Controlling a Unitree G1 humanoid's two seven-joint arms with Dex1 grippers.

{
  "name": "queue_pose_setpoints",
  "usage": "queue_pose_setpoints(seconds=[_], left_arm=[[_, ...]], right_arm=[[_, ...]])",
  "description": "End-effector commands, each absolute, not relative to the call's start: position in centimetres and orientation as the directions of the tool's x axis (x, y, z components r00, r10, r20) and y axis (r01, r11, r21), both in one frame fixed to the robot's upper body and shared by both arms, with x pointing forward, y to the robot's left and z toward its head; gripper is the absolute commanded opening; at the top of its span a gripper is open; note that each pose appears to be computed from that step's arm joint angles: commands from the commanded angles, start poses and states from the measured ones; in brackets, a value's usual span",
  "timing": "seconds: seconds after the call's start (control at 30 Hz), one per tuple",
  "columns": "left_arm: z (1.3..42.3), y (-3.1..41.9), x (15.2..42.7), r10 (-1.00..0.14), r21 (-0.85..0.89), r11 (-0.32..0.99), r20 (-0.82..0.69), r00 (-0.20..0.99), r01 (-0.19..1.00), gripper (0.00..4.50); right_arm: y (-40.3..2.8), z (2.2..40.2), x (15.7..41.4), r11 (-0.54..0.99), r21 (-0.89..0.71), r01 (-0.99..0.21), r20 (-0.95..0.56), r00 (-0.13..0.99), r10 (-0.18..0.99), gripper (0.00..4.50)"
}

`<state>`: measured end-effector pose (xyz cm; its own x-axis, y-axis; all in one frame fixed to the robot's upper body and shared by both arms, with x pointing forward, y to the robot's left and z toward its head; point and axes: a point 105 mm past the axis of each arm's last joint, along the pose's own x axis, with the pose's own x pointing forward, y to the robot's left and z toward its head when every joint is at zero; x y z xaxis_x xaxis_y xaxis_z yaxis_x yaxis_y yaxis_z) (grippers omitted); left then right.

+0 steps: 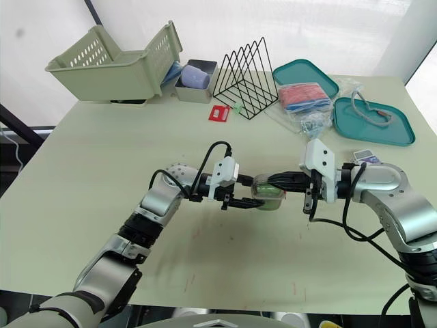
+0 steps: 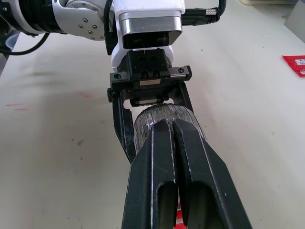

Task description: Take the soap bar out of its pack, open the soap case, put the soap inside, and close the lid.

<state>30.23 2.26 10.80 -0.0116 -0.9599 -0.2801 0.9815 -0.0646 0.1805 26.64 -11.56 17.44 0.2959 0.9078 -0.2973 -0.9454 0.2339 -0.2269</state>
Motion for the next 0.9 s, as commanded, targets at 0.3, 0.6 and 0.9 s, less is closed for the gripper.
queue_pose_setpoints(seconds=[0.3, 0.6, 0.9], left_arm=[[12.0, 1.9, 30.0, -0.970, 0.218, -0.069, -0.244, -0.014, 0.973, 2.02], [12.0, 2.0, 29.9, -0.971, 0.214, -0.067, -0.240, -0.014, 0.975, 2.02], [12.1, 2.0, 29.9, -0.971, 0.210, -0.075, -0.237, -0.023, 0.975, 2.02]], right_arm=[[-11.7, 15.1, 26.8, 0.238, -0.192, -0.952, -0.367, 0.295, 0.882, 0.11], [-11.9, 16.4, 27.1, 0.262, -0.204, -0.943, -0.302, 0.315, 0.900, 0.11], [-13.7, 18.4, 27.6, 0.360, -0.275, -0.892, -0.239, 0.426, 0.873, 0.11]])
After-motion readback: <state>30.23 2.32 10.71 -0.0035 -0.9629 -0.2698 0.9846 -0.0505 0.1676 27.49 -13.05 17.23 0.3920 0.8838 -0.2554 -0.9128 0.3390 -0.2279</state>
